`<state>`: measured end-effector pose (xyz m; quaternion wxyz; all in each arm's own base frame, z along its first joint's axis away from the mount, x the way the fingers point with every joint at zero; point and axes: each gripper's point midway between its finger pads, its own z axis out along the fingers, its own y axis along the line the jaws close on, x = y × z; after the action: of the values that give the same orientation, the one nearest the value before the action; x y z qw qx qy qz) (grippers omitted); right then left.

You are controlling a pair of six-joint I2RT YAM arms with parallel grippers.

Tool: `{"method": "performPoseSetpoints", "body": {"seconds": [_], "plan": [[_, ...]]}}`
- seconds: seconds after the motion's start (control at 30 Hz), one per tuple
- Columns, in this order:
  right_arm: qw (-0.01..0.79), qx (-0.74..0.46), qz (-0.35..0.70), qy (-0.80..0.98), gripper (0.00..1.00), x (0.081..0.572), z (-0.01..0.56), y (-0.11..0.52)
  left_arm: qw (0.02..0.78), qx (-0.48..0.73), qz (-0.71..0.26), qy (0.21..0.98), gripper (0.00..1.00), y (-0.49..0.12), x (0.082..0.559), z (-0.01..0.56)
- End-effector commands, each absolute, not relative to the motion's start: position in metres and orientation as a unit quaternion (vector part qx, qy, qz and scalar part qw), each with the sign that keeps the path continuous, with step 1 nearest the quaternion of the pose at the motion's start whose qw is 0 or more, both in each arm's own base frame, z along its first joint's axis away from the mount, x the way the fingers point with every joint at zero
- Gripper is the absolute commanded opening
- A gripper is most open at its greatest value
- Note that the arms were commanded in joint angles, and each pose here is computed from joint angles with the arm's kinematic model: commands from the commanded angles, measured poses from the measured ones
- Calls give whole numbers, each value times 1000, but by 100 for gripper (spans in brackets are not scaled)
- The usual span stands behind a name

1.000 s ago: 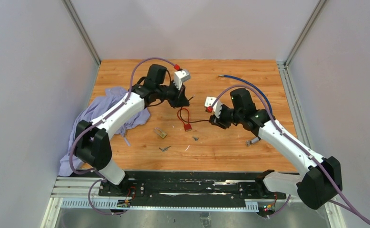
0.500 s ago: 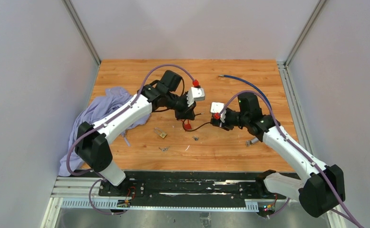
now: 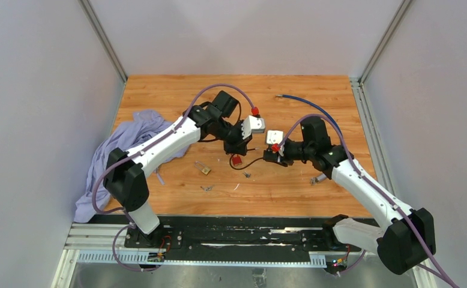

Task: Lock with the key
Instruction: Lock the lock.

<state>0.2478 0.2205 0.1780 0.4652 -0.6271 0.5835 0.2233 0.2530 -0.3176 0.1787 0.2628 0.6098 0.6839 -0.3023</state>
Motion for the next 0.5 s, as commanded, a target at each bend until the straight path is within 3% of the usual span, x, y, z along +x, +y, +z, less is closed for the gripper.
{"method": "performPoseSetpoints", "body": {"seconds": [0.0, 0.17, 0.47], "plan": [[501, -628, 217, 554, 1, 257, 198, 225, 244, 619, -308, 680, 0, -322, 245, 176], [493, -628, 203, 567, 1, 262, 189, 221, 256, 614, -309, 679, 0, -324, 247, 189], [493, -601, 214, 592, 1, 269, 188, 223, 327, 583, -349, 657, 0, -323, 252, 267]]}}
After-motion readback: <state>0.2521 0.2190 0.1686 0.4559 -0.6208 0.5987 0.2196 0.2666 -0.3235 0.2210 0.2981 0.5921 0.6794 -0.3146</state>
